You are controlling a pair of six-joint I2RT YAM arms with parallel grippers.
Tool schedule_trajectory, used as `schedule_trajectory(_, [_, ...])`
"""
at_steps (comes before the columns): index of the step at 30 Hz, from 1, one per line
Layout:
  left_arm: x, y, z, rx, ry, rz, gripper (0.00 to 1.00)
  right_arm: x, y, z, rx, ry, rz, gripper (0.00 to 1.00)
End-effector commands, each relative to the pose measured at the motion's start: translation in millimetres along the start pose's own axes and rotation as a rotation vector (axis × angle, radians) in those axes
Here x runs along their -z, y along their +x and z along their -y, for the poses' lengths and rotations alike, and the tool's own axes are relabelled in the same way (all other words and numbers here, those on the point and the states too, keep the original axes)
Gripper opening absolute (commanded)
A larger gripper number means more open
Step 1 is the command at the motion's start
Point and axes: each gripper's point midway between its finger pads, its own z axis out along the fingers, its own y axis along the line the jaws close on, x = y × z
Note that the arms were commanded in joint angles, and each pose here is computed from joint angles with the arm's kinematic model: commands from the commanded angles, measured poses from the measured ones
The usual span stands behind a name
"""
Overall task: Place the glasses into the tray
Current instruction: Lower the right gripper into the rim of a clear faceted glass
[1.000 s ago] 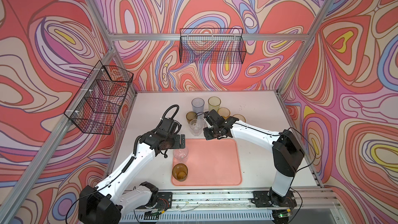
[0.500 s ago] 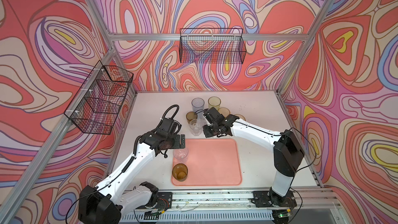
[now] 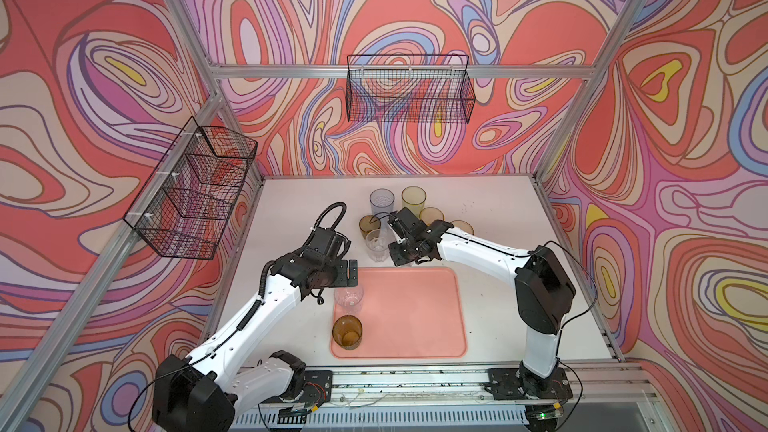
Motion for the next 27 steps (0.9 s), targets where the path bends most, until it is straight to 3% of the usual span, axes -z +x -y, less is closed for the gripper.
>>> schedule_trajectory(1, [-3.4, 8.5, -4.8, -0.015, -0.026, -0.032, 1.0, -5.3, -0.6, -2.3, 0.022, 0.01, -0.007, 0.34])
schedule_trajectory(19, [-3.2, 6.4, -3.0, -0.016, -0.023, -0.036, 1.0, -12.2, 1.3, 1.9, 0.029, 0.035, -0.011, 0.15])
schedule_trajectory(27, [-3.5, 6.7, -1.5, -0.014, -0.014, -0.038, 1.0, -3.6, -0.4, -1.1, 0.022, 0.013, 0.002, 0.0])
